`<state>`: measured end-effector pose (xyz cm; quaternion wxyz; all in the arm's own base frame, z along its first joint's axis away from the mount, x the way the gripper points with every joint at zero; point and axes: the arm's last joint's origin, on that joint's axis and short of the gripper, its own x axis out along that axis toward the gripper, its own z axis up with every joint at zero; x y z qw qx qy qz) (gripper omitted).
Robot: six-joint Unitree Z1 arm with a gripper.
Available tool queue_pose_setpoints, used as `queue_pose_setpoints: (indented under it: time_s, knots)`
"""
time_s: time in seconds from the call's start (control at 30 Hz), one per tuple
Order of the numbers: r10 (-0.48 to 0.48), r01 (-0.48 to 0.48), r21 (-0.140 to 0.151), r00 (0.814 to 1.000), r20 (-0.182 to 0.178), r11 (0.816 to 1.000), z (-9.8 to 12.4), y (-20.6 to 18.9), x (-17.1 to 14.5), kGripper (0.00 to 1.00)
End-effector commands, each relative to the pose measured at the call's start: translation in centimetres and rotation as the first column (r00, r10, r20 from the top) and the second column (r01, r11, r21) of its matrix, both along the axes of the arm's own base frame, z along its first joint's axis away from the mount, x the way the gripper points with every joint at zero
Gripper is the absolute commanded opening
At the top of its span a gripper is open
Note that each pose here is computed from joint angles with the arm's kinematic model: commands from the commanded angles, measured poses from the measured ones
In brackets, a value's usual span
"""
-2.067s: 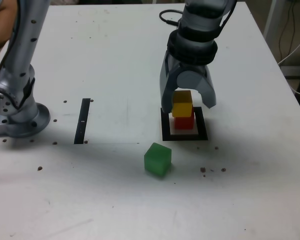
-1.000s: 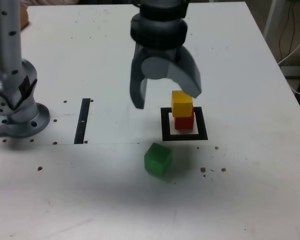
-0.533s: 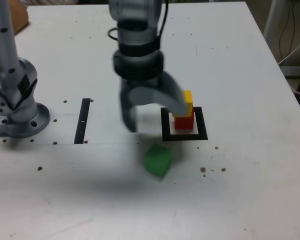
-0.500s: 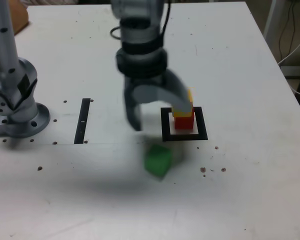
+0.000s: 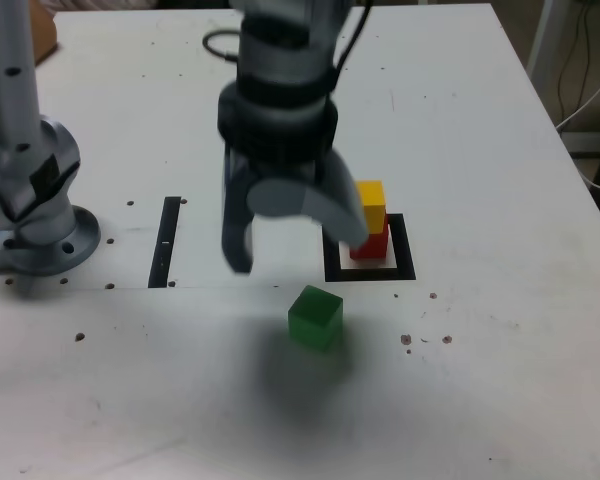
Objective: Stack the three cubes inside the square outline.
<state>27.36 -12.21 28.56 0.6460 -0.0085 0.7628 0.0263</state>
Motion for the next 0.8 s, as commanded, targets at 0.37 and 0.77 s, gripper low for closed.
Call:
queue_pose_setpoints:
  time_s: [0.37, 0.77]
  knots:
    - [-0.005, 0.005, -0.019, 1.0, 0.008, 1.0, -3.5, -2.2, 0.5, 0.97]
    - [-0.006, 0.006, -0.014, 1.0, -0.015, 1.0, -5.0, -2.5, 1.1, 0.94]
